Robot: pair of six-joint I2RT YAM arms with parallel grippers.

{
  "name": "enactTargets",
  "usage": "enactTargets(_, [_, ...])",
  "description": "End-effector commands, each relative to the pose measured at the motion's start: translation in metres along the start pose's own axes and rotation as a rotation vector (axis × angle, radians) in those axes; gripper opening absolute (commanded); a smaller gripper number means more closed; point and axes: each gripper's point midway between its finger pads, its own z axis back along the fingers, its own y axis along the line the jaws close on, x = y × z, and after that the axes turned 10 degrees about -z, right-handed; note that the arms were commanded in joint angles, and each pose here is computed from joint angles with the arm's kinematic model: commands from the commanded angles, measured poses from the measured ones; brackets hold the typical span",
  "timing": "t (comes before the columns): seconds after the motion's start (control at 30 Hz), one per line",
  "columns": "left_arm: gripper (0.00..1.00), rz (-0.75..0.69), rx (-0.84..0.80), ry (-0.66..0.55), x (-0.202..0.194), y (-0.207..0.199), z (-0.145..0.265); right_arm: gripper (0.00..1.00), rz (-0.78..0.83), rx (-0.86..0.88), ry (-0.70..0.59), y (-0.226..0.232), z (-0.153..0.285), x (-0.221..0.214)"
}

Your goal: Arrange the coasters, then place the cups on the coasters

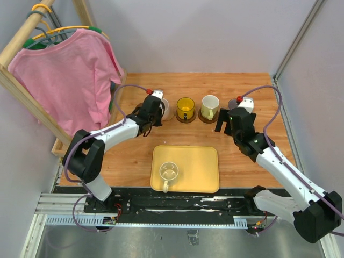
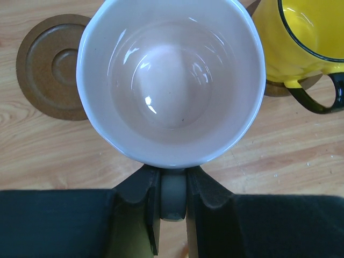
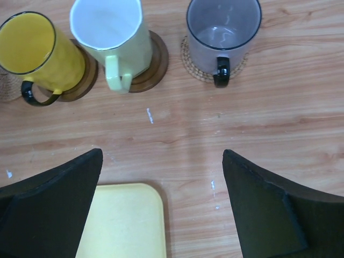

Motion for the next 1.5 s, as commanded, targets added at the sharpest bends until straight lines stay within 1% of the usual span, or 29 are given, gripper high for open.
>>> enactTargets(0.0, [0.01,0.003,-0.016,-0.14,0.054,-0.004,-0.011,0.94,-0.016,-0.053,-0.031,-0.021,-0.003,0.005])
enactTargets(0.2, [0.01,-0.011,-0.011,-0.118,0.054,-0.006,-0.029,0.94,-0.032,-0.032,-0.006,-0.021,-0.004,0.001])
enactTargets(0.47, [0.01,-0.019,0.017,-0.096,0.051,-0.002,-0.043,0.94,-0.039,-0.014,0.012,-0.017,-0.007,-0.002])
enactTargets(0.73, [0.0,-0.018,0.014,-0.099,0.054,-0.003,-0.049,0.94,-0.043,-0.004,0.021,-0.016,-0.009,-0.004])
enactTargets(1.23, [0.01,-0.014,0.026,-0.074,0.044,-0.003,-0.056,0.94,-0.046,0.004,0.039,-0.015,-0.011,-0.01])
enactTargets(1.37, [0.06,-0.009,0.033,-0.063,0.039,-0.002,-0.059,0.94,-0.044,0.01,0.051,-0.013,-0.012,-0.013])
enactTargets(1.47, [0.14,-0.001,0.035,-0.061,0.037,-0.002,-0.059,0.94,-0.045,0.012,0.056,-0.013,-0.013,-0.014])
